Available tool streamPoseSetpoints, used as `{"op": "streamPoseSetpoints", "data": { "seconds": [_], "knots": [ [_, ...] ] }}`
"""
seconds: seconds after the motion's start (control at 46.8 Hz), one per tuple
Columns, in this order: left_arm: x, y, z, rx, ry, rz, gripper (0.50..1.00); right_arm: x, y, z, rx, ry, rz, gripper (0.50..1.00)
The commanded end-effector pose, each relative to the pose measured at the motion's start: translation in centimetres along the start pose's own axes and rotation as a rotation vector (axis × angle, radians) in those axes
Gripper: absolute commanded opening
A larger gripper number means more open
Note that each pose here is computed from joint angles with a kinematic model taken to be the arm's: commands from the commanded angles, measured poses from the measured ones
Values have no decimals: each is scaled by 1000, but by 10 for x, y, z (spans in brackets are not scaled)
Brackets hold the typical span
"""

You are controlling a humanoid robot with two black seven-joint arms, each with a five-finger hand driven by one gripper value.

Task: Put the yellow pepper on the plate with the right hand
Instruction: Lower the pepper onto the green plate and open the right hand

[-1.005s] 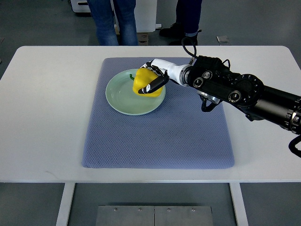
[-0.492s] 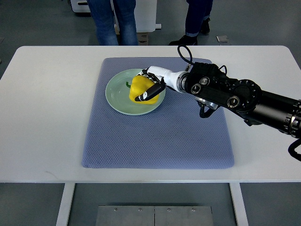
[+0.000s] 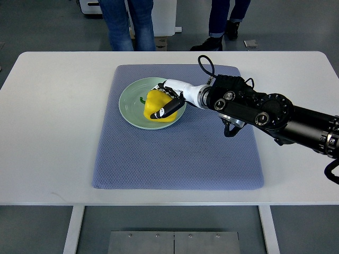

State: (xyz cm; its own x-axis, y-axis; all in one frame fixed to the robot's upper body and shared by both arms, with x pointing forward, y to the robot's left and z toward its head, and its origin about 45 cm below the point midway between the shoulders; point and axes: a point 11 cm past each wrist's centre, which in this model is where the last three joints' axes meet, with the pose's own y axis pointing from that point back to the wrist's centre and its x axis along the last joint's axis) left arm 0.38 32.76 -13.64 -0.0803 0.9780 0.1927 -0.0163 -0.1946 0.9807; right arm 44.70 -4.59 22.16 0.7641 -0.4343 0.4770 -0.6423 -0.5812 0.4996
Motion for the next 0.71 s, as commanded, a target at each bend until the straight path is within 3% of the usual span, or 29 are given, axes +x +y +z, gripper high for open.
{"op": "streamPoseSetpoints", "data": {
  "seconds": [0.0,0.428,0.684],
  "knots": [
    [0,0,0,0,0,0,1000,-1,0,2,-3,-5,-2,677],
    [0,0,0,0,0,0,1000,-1,0,2,3,-9,-2,970],
    [0,0,-1,1,0,0,1000,1,0,0,7,-13,4,987]
  ]
}}
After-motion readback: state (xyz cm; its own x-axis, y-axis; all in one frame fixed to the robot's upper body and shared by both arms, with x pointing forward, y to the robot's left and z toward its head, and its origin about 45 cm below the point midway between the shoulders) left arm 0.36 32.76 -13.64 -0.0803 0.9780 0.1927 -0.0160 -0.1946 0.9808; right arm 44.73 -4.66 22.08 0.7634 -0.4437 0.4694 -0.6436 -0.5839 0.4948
